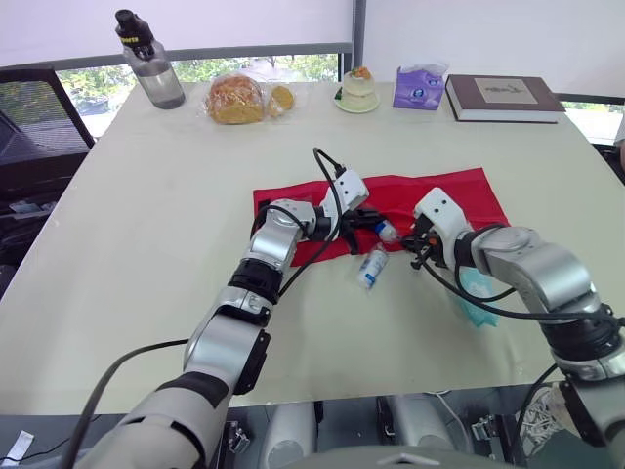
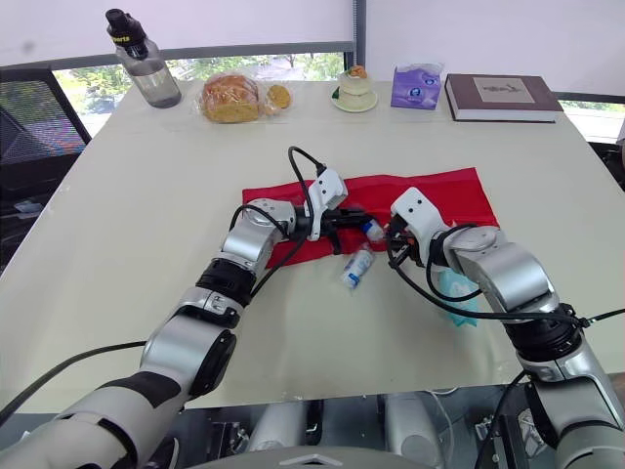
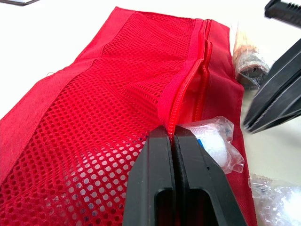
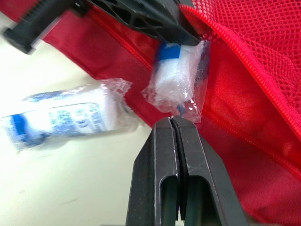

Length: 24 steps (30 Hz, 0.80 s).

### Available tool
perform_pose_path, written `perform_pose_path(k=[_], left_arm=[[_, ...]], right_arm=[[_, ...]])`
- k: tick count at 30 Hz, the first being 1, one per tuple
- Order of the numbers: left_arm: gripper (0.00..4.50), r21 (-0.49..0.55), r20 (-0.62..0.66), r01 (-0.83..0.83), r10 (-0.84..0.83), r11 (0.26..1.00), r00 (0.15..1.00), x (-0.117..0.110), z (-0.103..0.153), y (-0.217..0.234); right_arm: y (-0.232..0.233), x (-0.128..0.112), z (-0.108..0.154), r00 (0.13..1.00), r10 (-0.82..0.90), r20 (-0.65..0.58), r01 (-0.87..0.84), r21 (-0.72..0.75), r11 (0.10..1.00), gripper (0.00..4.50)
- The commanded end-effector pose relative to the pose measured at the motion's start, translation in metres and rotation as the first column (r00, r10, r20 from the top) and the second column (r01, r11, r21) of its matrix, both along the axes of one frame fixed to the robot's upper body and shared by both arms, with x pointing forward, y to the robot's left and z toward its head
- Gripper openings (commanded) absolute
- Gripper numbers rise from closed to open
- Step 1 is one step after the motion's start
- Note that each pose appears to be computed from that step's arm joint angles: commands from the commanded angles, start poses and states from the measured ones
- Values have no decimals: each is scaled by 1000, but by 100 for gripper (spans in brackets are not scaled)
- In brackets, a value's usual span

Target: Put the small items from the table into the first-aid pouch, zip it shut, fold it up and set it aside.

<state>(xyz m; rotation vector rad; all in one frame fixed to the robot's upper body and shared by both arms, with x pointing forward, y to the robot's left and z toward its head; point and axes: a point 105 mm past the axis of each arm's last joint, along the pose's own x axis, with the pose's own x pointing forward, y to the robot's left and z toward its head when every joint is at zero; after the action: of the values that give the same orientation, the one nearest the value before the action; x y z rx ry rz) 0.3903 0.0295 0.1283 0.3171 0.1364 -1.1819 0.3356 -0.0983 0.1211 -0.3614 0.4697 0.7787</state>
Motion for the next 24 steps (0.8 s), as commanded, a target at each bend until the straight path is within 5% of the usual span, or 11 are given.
perform_pose_path(k=[1,15,24], left_arm=[[0,-6,35,42,-42,999,999,-4,11,-8],[0,-4,34,108,-108,994,994,-18,14,-22],[0,-4,29,70,-70,998,997,-14,10,-13]], right_arm=[[12,11,11,997,16,76,-19,35,999,3],[51,45,20,975,66,214,-93,120,988,3],[56,43,20,966,74,249,-118,168,979,3]])
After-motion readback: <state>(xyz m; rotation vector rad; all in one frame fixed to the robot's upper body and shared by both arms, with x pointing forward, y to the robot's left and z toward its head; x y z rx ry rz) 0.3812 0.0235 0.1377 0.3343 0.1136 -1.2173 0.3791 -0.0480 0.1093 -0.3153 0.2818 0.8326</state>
